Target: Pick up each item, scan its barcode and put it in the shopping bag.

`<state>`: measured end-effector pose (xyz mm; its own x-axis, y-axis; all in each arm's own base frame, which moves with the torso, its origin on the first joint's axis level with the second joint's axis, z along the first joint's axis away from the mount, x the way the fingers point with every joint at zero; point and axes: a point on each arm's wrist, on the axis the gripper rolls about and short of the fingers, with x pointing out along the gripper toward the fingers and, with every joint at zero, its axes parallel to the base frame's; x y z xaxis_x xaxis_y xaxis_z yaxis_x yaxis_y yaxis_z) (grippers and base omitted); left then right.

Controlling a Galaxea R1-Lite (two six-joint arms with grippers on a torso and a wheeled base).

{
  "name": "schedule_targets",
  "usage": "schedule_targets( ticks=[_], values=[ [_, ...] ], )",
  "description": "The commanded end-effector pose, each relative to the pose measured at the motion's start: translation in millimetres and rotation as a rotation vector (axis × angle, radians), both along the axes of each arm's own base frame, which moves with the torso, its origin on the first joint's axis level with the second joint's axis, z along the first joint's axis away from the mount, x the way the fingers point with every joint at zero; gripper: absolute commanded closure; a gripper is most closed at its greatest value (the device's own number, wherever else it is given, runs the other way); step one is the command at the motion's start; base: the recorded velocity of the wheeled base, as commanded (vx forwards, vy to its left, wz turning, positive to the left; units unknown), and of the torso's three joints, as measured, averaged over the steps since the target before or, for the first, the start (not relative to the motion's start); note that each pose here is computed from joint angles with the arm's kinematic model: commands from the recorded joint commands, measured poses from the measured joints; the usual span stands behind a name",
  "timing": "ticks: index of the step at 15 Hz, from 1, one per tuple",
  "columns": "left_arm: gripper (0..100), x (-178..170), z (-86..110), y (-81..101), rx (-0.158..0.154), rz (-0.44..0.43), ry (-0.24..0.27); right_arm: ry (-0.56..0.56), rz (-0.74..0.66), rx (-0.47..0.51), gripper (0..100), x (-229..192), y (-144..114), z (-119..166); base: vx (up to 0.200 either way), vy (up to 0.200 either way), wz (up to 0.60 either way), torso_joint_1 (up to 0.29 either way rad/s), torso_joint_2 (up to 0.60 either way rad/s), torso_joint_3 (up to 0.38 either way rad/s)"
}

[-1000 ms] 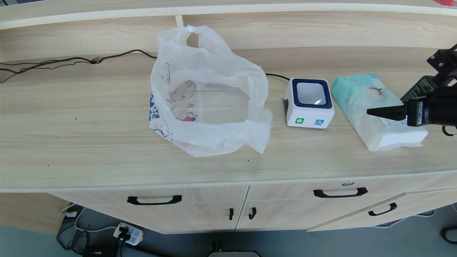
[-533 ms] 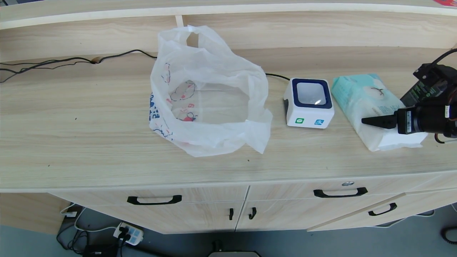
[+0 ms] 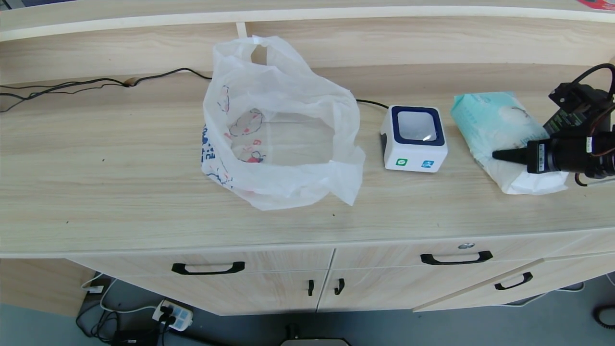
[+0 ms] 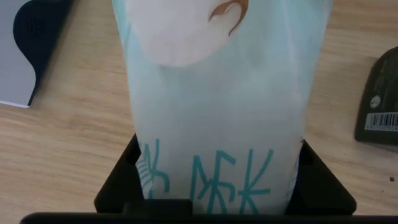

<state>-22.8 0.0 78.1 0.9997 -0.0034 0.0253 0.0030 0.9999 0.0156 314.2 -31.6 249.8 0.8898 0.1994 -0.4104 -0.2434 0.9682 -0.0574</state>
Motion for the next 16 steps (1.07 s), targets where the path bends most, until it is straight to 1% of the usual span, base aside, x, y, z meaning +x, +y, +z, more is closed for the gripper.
schedule_targets(
  ticks=[1, 3, 6, 8, 9, 10, 12, 13, 15, 16],
  values=[
    [0, 0.1, 0.1, 0.0, -0.002, 0.002, 0.001, -0.004, 0.003, 0.002, 100, -2.5, 0.7, 2.5, 0.0, 0.0, 0.0, 0.0, 0.0, 0.0],
    [0, 0.1, 0.1, 0.0, -0.002, 0.0, 0.001, -0.038, 0.002, 0.002, 100, -11.1, 1.7, 13.4, 0.0, 0.0, 0.0, 0.0, 0.0, 0.0],
    [0, 0.1, -0.4, 0.0, 0.003, 0.002, 0.005, -0.134, -0.008, 0.043, 100, -50.2, 9.4, 45.3, 0.0, 0.0, 0.0, 0.0, 0.0, 0.0],
    [0, 0.1, -0.4, 0.0, 0.001, 0.002, 0.005, -0.177, 0.007, 0.118, 100, -87.0, 23.8, 57.7, 0.0, 0.0, 0.0, 0.0, 0.0, 0.0],
    [0, 0.1, -0.4, 0.0, 0.001, 0.002, 0.005, -0.21, 0.031, 0.176, 100, -116.3, 39.3, 65.1, 0.0, 0.0, 0.0, 0.0, 0.0, 0.0],
    [0, 0.1, -0.4, 0.0, 0.001, 0.0, 0.005, -0.234, 0.022, 0.207, 100, -140.7, 47.2, 66.8, 0.0, 0.0, 0.0, 0.0, 0.0, 0.0],
    [0, 0.1, -0.4, 0.0, 0.001, 0.0, 0.005, -0.266, 0.137, 0.294, 100, -185.5, 62.6, 60.8, 0.0, 0.0, 0.0, 0.0, 0.0, 0.0],
    [0, 0.1, -0.4, 0.0, 0.001, 0.0, 0.005, -0.262, 0.168, 0.317, 100, -199.0, 64.2, 51.4, 0.0, 0.0, 0.0, 0.0, 0.0, 0.0],
    [0, 0.1, -0.4, 0.0, 0.001, 0.002, 0.005, -0.215, 0.205, 0.327, 100, -220.7, 63.6, 24.0, 0.0, 0.0, 0.0, 0.0, 0.0, 0.0],
    [0, 0.1, -0.4, 0.0, 0.001, 0.0, 0.005, -0.189, 0.236, 0.347, 100, -224.2, 66.2, 18.2, 0.0, 0.0, 0.0, 0.0, 0.0, 0.0]
  ],
)
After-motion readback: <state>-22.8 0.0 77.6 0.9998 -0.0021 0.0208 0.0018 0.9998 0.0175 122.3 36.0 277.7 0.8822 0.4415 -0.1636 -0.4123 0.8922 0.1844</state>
